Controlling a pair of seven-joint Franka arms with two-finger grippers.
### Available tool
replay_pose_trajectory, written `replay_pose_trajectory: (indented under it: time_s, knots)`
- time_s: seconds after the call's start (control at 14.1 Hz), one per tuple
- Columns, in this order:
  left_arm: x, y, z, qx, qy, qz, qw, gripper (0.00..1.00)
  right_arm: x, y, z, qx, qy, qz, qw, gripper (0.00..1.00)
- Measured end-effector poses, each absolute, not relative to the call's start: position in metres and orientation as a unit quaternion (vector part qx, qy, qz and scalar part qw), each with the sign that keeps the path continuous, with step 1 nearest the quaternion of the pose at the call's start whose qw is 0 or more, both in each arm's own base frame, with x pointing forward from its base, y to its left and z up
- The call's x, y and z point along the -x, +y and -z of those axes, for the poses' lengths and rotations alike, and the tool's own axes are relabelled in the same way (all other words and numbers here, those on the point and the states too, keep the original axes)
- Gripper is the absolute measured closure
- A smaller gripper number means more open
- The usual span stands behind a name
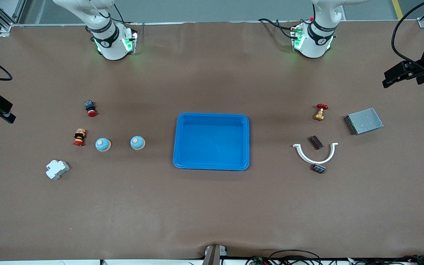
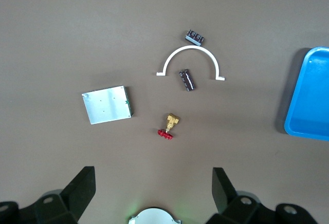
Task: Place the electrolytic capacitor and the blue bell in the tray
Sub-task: 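Move the left gripper toward the black capacitor inside the white arc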
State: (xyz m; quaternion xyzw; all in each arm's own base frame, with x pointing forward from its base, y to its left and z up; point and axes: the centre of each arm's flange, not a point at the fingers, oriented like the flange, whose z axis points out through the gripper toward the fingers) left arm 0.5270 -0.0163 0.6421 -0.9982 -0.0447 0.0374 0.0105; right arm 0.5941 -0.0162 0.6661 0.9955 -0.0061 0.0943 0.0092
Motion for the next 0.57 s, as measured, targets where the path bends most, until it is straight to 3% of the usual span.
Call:
replay_pose_trajectory:
  time_s: [0.57]
  knots:
    - [-0.5270, -0.0162, -0.6421, 0.998, -0.045, -0.037, 0.011, 0.00, -0.5940, -0.0192, -0.6665, -0.995, -0.009, -0.095, 0.010, 0.00]
